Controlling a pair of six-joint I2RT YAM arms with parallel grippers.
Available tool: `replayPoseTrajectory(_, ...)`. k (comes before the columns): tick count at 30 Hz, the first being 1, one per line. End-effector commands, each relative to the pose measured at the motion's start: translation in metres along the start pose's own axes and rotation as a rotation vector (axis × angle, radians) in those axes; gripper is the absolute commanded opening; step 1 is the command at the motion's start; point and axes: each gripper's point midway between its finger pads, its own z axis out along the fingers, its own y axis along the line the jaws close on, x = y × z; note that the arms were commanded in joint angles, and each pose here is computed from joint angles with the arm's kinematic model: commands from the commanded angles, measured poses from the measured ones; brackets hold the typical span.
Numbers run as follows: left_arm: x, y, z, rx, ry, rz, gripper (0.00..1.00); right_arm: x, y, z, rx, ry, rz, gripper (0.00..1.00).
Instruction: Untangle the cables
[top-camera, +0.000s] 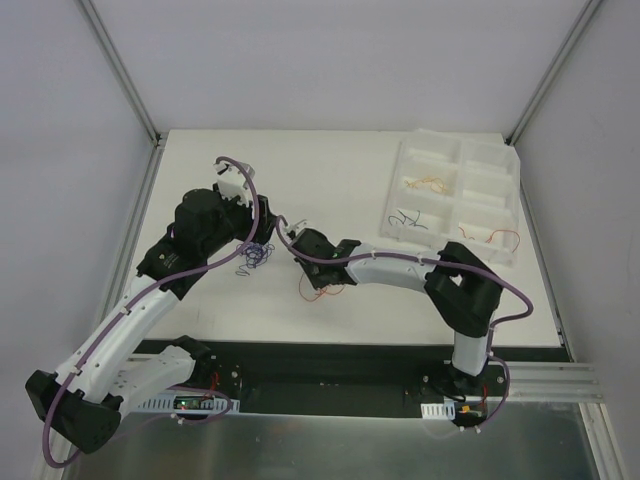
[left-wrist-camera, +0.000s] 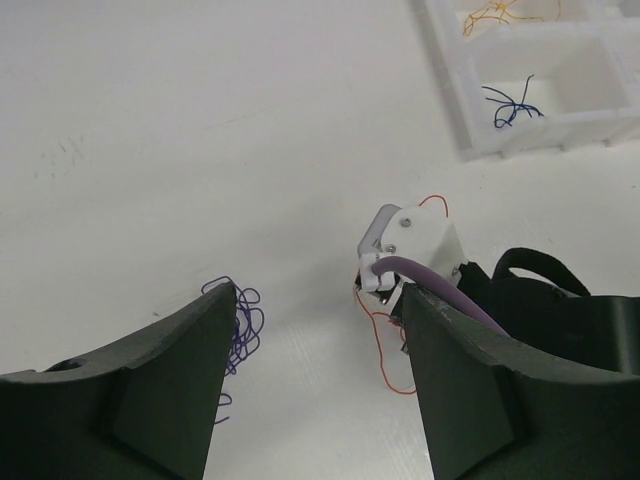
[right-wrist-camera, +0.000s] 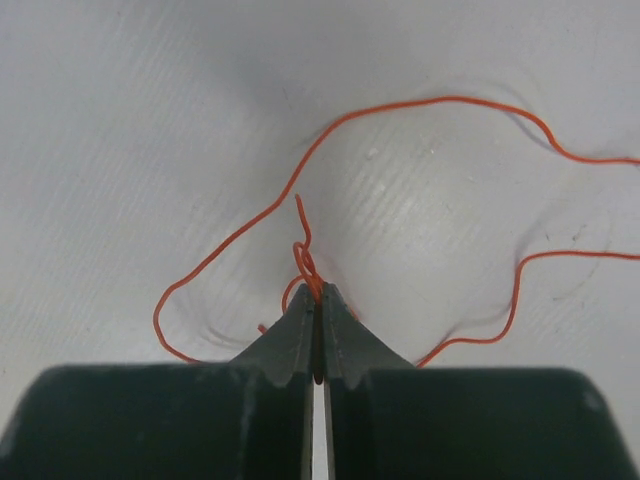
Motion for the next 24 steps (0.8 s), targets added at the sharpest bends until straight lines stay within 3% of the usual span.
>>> replayPoseTrajectory(1,-0.021,-0.006,-0.007,0.015,-0.075,0.014,0.66,-0.021,-0.020,-0.037,-0.002,-0.108,0.034,0.01)
replayPoseTrajectory(7,-0.018,-0.008,-0.005,0.024,-0.064,0.017,0.66,-0.055,-0.078,-0.108,-0.055,-0.292,0.207,0.00)
replayPoseTrajectory(12,-0.016,-0.008,-0.004,0.026,-0.058,0.019,0.66,-0.077,-0.160,-0.172,-0.059,-0.461,0.416,0.00)
replayPoseTrajectory(18,-0.016,-0.013,-0.003,0.046,-0.058,0.018,0.66,-0.082,-0.265,-0.218,-0.024,-0.568,0.684,0.00)
replayPoseTrajectory(24,-0.014,-0.018,-0.004,0.060,-0.055,0.030,0.67,-0.083,-0.349,-0.247,0.124,-0.637,0.808,0.00)
